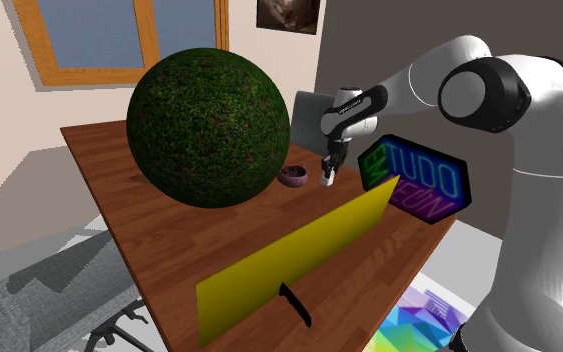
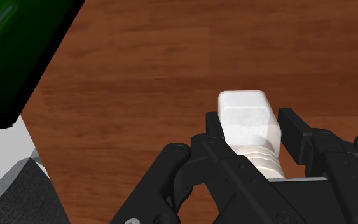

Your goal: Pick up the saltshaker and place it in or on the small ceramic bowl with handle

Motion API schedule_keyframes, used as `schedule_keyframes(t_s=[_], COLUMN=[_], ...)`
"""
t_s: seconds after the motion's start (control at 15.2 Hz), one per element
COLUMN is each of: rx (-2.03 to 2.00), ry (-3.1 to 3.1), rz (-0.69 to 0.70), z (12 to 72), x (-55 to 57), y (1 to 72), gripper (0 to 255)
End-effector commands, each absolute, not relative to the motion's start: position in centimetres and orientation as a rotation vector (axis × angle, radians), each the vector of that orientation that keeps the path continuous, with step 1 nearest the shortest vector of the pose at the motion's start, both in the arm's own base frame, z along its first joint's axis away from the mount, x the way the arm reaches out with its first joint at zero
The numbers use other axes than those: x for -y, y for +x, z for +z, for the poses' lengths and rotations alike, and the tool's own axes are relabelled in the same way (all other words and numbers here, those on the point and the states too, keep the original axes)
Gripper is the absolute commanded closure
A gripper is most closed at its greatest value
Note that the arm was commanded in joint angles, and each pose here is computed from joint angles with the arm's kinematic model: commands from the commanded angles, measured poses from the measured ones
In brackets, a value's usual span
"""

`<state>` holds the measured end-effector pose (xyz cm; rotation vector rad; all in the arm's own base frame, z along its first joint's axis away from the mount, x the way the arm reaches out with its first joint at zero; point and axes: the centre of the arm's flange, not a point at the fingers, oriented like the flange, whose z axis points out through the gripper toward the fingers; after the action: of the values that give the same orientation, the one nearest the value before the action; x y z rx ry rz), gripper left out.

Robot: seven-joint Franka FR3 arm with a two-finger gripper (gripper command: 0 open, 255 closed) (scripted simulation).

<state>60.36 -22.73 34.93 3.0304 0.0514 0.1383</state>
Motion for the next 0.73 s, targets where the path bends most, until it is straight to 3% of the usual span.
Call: schedule_keyframes(t_s=[0.0, 0.66], rx=[-0.051, -0.051], ry=[3.030, 3.030], rz=[0.138, 0.138], z=[35.9, 41.1], x=[22.7, 22.7], y=[60.4, 60.4], gripper=[255, 255])
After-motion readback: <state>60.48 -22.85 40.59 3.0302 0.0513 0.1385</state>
